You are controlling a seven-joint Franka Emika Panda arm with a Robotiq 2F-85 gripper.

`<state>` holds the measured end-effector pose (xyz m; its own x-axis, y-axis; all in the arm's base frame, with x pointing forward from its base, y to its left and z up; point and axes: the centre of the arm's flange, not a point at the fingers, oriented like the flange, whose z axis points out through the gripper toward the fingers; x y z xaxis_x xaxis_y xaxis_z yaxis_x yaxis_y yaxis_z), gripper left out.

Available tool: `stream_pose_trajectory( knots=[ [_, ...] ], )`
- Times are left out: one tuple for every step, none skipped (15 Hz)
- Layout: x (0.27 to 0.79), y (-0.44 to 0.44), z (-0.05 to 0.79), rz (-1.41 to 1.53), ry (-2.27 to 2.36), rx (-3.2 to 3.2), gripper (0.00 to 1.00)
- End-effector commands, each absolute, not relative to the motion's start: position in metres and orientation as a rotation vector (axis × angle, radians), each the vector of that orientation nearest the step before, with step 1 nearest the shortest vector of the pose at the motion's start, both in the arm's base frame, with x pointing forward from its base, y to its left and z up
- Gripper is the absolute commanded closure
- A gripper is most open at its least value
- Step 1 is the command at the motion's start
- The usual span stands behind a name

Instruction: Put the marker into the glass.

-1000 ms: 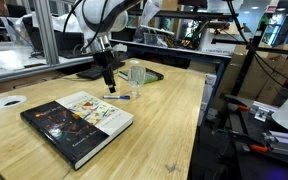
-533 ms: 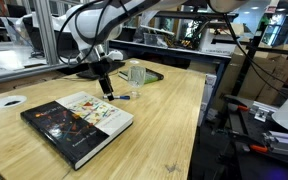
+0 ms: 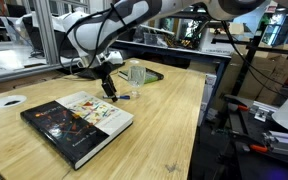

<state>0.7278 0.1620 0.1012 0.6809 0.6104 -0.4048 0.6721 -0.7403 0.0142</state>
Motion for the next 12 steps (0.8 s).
stream_pose_trajectory(
  knots=[
    [0.7473,0.1570,0.1036,-0.591,1.019,2.736,0.42],
    [0.7475,0.1555,0.1035,-0.594,1.014,2.739,0.48],
    [0.7472,0.1547,0.1041,-0.596,1.011,2.740,0.56],
    [0.7472,0.1541,0.1045,-0.599,1.008,2.742,0.62],
    [0.7467,0.1540,0.1051,-0.599,1.007,2.742,0.69],
    [0.7466,0.1543,0.1055,-0.602,1.004,2.743,0.76],
    [0.7464,0.1545,0.1057,-0.605,1.003,2.743,0.83],
    [0.7462,0.1549,0.1058,-0.607,1.001,2.743,0.89],
    [0.7457,0.1555,0.1057,-0.609,1.001,2.742,0.97],
    [0.7454,0.1560,0.1054,-0.614,1.001,2.742,1.00],
    [0.7450,0.1565,0.1048,-0.619,1.003,2.741,1.00],
    [0.7451,0.1564,0.1047,-0.620,1.002,2.741,1.00]
  ],
)
